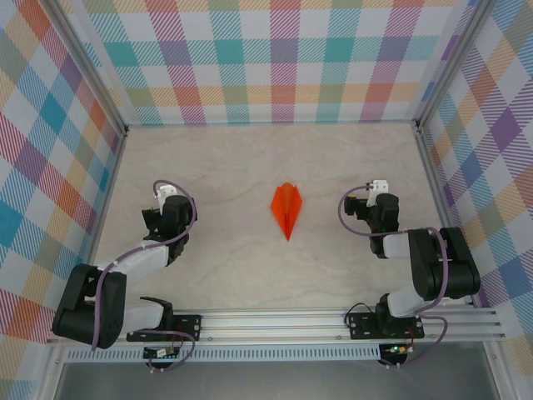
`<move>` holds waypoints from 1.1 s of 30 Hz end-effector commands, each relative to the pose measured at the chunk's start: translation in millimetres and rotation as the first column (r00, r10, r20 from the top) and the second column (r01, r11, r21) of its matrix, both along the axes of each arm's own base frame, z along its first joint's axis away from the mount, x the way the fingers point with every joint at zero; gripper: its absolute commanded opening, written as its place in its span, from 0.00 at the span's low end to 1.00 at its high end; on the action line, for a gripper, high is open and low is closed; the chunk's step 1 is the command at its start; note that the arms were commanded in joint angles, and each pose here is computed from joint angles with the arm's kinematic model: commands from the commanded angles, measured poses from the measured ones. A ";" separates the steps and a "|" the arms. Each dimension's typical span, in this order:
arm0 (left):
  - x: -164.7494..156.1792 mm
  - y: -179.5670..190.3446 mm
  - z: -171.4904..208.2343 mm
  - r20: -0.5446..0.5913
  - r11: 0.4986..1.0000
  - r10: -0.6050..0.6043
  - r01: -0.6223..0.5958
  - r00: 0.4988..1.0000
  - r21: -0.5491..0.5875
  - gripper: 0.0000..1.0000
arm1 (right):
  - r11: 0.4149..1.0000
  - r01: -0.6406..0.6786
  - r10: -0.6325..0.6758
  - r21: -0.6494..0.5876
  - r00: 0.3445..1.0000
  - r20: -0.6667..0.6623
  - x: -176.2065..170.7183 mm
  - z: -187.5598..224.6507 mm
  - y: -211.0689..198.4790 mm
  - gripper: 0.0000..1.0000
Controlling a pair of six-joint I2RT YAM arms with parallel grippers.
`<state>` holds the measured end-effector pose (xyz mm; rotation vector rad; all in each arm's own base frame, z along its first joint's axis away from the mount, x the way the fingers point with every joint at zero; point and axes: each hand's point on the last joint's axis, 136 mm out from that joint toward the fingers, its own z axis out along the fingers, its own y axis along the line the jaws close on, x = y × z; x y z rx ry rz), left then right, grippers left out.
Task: Fold a paper plane with a square sheet of paper (pick it up from the middle)
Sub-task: Reset both arms
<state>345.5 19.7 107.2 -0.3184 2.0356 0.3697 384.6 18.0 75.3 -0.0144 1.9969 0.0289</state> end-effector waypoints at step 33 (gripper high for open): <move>51.2 -23.8 -26.4 0.125 0.953 -0.263 0.278 0.957 -0.121 1.00 | 0.998 0.052 -0.054 0.030 0.997 0.054 10.9 16.3 -8.1 1.00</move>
